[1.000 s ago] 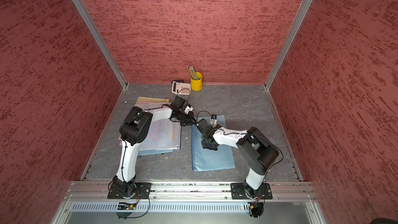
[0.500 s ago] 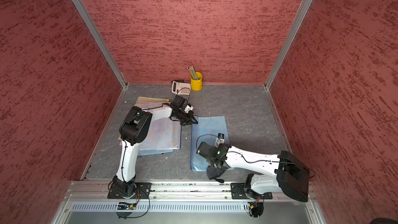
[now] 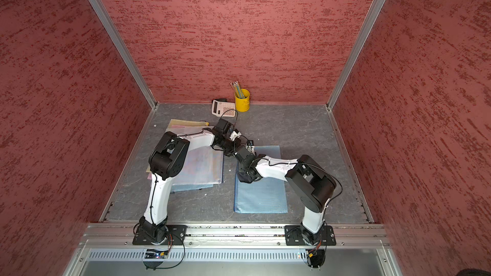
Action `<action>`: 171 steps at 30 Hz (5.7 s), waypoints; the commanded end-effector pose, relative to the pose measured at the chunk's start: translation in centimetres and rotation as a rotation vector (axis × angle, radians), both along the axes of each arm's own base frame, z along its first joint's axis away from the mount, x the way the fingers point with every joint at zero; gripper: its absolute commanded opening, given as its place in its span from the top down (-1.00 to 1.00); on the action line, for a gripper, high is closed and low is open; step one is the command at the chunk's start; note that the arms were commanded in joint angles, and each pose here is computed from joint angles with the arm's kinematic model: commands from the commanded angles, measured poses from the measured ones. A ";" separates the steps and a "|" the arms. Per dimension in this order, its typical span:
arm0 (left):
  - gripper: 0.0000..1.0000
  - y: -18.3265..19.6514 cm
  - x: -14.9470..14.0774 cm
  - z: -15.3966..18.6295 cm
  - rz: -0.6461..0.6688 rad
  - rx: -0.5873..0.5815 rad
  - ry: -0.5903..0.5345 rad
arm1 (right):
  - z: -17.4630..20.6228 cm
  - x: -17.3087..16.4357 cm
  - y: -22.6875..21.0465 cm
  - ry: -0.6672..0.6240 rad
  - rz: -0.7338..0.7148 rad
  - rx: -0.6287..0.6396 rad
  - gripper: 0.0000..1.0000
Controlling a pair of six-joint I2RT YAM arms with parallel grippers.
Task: Wipe the document bag
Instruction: Wipe the dirt from the document bag, then adjust the document bag at the center of the board.
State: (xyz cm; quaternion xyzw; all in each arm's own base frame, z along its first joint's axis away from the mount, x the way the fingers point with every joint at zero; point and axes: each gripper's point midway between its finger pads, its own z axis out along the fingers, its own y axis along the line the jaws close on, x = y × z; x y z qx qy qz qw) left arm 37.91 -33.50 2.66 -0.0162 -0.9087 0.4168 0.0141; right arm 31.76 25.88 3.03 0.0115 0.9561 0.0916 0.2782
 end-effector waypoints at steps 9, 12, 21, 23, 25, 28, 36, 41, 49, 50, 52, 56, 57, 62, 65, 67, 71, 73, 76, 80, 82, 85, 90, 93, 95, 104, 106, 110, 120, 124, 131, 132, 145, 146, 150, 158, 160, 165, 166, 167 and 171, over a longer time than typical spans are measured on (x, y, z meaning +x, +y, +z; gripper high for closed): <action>1.00 1.2 1.2 -0.9 0.031 -0.012 0.017 | -5.4 -18.4 -10.1 0.350 -0.148 -0.069 1.00; 1.00 1.2 1.1 -0.7 0.027 -0.012 0.015 | -1.6 -17.5 -9.4 0.295 -0.118 -0.078 1.00; 1.00 0.4 0.4 -1.2 0.038 -0.023 0.039 | 7.7 0.5 3.1 -0.109 0.125 -0.002 1.00; 1.00 0.5 0.6 -1.3 0.062 -0.020 0.039 | 5.7 0.9 4.8 -0.079 0.155 0.014 1.00; 1.00 0.9 1.0 -1.6 0.098 -0.016 0.048 | 3.5 0.2 5.8 -0.048 0.177 0.044 1.00; 1.00 1.3 1.5 -1.5 0.131 -0.013 0.054 | 0.6 -2.7 5.5 0.016 0.193 0.014 1.00; 1.00 1.2 2.2 -0.6 0.124 -0.048 0.050 | -4.8 -17.2 -0.3 0.248 0.051 0.014 1.00; 1.00 2.0 2.2 -0.5 0.101 -0.052 0.045 | -5.5 -23.9 -5.5 0.382 -0.028 -0.088 1.00; 1.00 2.0 0.3 -0.9 0.027 -0.006 0.032 | 8.4 -4.7 -5.1 -0.081 -0.117 0.052 1.00; 1.00 2.0 0.1 -1.1 0.027 -0.001 0.036 | 9.3 -2.1 -4.4 -0.113 -0.104 0.066 1.00; 1.00 2.0 -0.3 -1.3 0.029 -0.001 0.039 | 9.5 1.9 -2.7 -0.161 -0.081 0.065 1.00; 1.00 1.9 -0.5 -1.4 0.031 0.006 0.037 | 8.2 6.6 1.4 -0.173 0.004 0.088 1.00; 1.00 1.9 -0.4 -1.4 0.032 0.008 0.036 | 7.2 7.2 1.9 -0.160 0.014 0.078 1.00; 1.00 1.6 -0.2 -0.9 0.031 0.000 0.025 | 1.2 7.5 -1.1 -0.055 -0.064 0.009 1.00; 1.00 1.7 -0.1 -0.6 0.030 -0.001 0.019 | -0.3 6.6 -7.2 -0.019 -0.193 -0.018 1.00; 1.00 1.9 0.0 -0.4 0.036 -0.001 0.019 | -0.4 6.1 -11.7 -0.010 -0.277 -0.062 1.00; 1.00 2.5 0.2 0.0 0.051 -0.006 0.013 | 0.9 4.7 -17.5 -0.032 -0.388 -0.139 1.00; 1.00 2.6 0.1 0.0 0.051 -0.005 0.013 | 2.5 4.5 -17.5 -0.050 -0.387 -0.130 1.00; 1.00 2.6 0.0 0.0 0.045 -0.003 0.015 | 6.4 4.7 -14.4 -0.135 -0.301 -0.059 1.00; 1.00 2.2 0.0 -0.1 0.038 -0.007 0.018 | 8.6 3.1 -6.0 -0.162 -0.097 0.094 1.00; 1.00 2.0 0.0 0.0 0.035 -0.011 0.017 | 6.7 1.3 -2.8 -0.117 -0.027 0.100 1.00; 1.00 1.8 0.0 0.3 0.029 -0.021 0.021 | 3.0 -0.4 -2.5 -0.032 -0.066 0.134 1.00; 1.00 2.2 -0.1 0.5 0.011 -0.015 0.026 | -0.8 -3.1 -7.8 0.049 -0.194 0.006 1.00; 1.00 2.5 0.0 0.8 0.005 -0.016 0.020 | -3.2 -5.2 -13.0 0.150 -0.300 -0.143 1.00; 1.00 2.9 0.1 1.1 0.006 -0.015 0.015 | -2.1 -5.9 -15.4 0.143 -0.369 -0.214 1.00; 1.00 3.0 0.2 0.8 0.005 -0.013 0.016 | 7.1 -6.6 -6.9 -0.073 -0.133 0.126 1.00; 1.00 3.0 0.3 0.8 0.005 -0.012 0.015 | 6.3 -8.7 -3.2 -0.031 -0.038 0.205 1.00; 1.00 3.0 0.3 0.8 -0.004 -0.009 0.010 | 1.7 -13.7 -1.1 0.107 -0.009 0.199 1.00; 1.00 4.0 0.5 2.1 -0.046 0.020 -0.025 | 0.1 -19.3 -16.9 0.166 -0.521 -0.164 1.00; 1.00 4.6 0.2 4.8 -0.068 0.040 -0.072 | 3.6 -15.4 -17.0 0.061 -0.538 -0.168 1.00; 1.00 10.8 2.1 13.2 0.039 0.243 -0.246 | 9.0 -8.1 -14.7 -0.109 -0.451 -0.220 1.00; 1.00 12.1 2.2 14.7 0.049 0.312 -0.285 | 9.4 -7.2 -14.7 -0.123 -0.439 -0.189 1.00; 1.00 4.7 -1.7 24.2 0.100 0.556 -0.515 | 12.2 0.2 -21.2 -0.201 -0.403 -0.115 1.00; 1.00 3.6 -2.3 23.1 0.088 0.591 -0.499 | 12.2 0.5 -21.6 -0.202 -0.404 -0.099 1.00; 1.00 -0.8 -3.5 18.5 0.052 0.666 -0.472 | 11.9 1.2 -23.0 -0.199 -0.420 -0.049 1.00; 1.00 -9.8 -4.3 10.8 0.031 0.523 -0.296 | 10.7 0.7 -24.8 -0.171 -0.408 -0.054 1.00; 1.00 -11.5 -4.2 9.9 0.036 0.462 -0.254 | 10.2 0.3 -24.9 -0.158 -0.404 -0.046 1.00; 0.81 -13.6 -3.8 7.1 0.029 0.382 -0.156 | 8.2 -0.5 -24.2 -0.117 -0.386 -0.005 1.00; 0.63 -13.9 -3.6 7.0 0.023 0.369 -0.152 | 7.9 -0.6 -24.0 -0.108 -0.380 0.000 1.00; 0.39 -14.2 -3.4 7.0 0.011 0.352 -0.161 | 7.7 -0.6 -24.0 -0.103 -0.377 0.000 1.00; 0.01 -15.0 -2.1 8.4 -0.027 0.295 -0.225 | 7.5 -0.6 -23.7 -0.089 -0.355 0.000 1.00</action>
